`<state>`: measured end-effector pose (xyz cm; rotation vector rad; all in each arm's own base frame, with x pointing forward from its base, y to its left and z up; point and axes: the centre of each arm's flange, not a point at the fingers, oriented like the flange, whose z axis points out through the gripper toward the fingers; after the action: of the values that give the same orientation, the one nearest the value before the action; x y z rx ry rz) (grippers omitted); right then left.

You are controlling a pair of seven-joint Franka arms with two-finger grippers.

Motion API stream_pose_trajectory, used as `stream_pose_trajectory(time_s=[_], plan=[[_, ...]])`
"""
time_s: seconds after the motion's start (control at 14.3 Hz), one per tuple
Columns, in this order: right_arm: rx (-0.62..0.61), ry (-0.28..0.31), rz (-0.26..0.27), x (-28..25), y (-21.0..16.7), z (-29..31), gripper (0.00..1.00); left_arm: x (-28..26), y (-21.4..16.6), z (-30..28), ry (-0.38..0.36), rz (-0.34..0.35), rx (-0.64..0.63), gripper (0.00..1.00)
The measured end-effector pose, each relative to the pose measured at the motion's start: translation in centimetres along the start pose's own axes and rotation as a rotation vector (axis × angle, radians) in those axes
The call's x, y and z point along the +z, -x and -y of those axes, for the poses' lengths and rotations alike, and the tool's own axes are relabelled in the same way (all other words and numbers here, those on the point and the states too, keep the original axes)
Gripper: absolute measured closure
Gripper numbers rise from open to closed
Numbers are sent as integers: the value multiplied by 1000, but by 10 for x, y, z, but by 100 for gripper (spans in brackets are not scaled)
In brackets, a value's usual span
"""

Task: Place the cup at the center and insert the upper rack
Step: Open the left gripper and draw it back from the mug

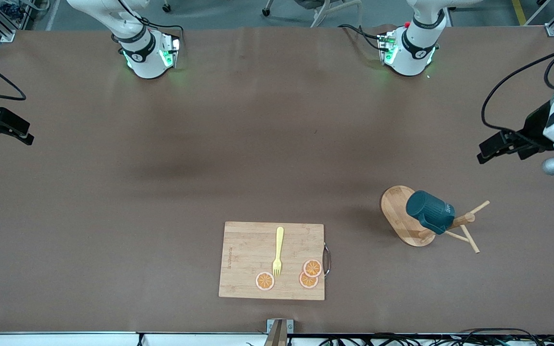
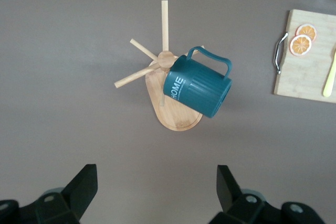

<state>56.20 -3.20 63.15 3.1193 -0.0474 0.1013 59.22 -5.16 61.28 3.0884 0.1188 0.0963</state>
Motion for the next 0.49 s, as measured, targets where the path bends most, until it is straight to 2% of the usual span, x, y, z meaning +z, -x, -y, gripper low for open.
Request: stream_pose_trajectory(time_s=[0.49], plan=[[-2,0,-6,-3,0,1,0,-20,6,24,-6,-27,58,0]])
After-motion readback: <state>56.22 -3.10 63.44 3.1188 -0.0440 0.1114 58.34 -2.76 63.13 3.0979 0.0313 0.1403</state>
